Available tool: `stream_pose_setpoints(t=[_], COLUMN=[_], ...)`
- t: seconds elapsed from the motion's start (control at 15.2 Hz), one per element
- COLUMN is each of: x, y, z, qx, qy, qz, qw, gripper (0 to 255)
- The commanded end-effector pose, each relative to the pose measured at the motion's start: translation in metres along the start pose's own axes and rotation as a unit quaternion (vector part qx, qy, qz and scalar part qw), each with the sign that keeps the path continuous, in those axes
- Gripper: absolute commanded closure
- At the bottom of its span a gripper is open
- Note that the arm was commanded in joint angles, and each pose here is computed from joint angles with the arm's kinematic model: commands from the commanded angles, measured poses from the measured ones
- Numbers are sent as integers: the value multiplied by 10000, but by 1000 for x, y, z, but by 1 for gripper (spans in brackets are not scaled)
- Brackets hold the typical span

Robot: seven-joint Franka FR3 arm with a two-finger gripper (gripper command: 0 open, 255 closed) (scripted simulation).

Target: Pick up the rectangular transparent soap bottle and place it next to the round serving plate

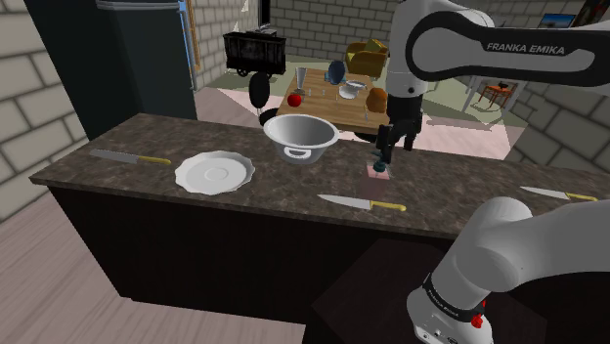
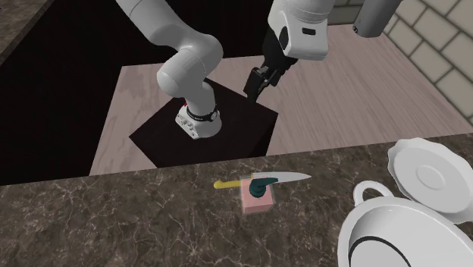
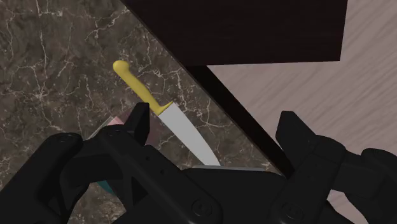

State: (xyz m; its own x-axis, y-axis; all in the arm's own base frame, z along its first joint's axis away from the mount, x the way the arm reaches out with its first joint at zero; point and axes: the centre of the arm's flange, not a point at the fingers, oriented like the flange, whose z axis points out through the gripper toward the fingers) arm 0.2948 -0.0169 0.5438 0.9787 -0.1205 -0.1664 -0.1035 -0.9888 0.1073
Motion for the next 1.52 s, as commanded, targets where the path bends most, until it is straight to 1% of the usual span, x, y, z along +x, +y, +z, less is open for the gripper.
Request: stream_pose_setpoints(t=[0.0,0.26,0.53,0.79,1.06,1.45], x=[0,21,46,74,104,109], y=[0,40,78,114,146,145], z=[0,23,46,67,87,118], qx=[0,29,57,86,113,113], qy=[0,216,432,647,853,853], qz=[0,-327,-653,-978,-1289,-1289], qw=[10000,9992,9969,9931,9879,9879], gripper=[0,0,0,0,0,0])
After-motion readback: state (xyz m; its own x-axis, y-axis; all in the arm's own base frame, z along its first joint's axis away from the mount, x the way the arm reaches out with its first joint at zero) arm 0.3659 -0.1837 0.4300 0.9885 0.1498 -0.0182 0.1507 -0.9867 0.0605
